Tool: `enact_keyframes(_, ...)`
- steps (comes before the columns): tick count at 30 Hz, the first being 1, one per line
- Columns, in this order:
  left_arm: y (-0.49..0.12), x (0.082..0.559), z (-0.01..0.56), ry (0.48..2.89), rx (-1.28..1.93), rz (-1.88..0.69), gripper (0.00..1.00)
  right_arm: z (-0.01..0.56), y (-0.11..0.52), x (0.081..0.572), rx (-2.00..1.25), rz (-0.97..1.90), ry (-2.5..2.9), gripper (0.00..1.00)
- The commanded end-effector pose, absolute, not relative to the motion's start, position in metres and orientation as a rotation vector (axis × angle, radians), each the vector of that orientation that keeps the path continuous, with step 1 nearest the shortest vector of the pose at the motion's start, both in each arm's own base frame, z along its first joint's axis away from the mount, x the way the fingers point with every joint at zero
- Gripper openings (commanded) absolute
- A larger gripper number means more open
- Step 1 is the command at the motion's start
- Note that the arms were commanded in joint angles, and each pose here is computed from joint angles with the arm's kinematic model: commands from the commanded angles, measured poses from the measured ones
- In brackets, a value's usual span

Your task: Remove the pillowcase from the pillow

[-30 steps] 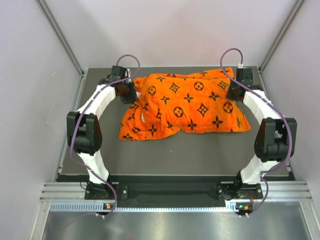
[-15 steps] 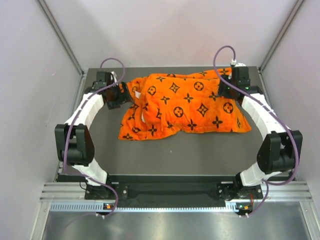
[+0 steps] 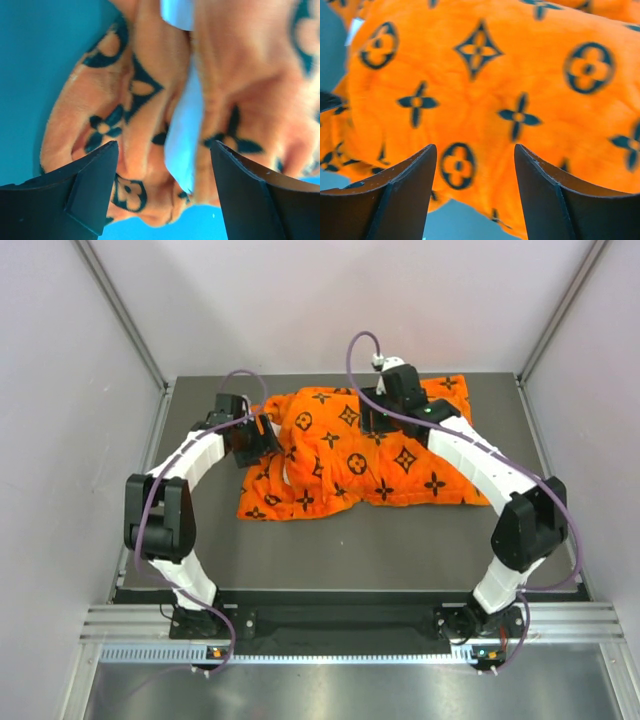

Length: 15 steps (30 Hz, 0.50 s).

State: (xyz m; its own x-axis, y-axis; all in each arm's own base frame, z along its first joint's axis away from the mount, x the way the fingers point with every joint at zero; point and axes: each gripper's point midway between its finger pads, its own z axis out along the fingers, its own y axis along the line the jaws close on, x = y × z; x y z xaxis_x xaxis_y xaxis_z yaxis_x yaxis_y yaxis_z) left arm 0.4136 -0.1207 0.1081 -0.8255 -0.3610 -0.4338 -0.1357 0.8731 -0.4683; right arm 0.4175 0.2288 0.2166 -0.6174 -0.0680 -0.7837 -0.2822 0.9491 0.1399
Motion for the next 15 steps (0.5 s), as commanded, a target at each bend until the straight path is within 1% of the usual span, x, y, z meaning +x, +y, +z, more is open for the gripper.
enact_keyframes(1,-0.108,0.433,0.105,2.471,-0.434,-0.489,0.76,0.234,0.268,0.418,-0.298,0.408,2.178,0.63)
enact_keyframes(5,-0.099,0.429,0.101,2.457,-0.467,-0.430,0.73,0.237,0.295,0.412,-0.358,0.442,2.168,0.64)
enact_keyframes(7,-0.098,0.430,0.105,2.428,-0.462,-0.431,0.73,0.239,0.301,0.409,-0.368,0.452,2.165,0.64)
enact_keyframes(15,-0.114,0.441,0.085,2.457,-0.459,-0.510,0.74,0.233,0.335,0.401,-0.444,0.497,2.164,0.65)
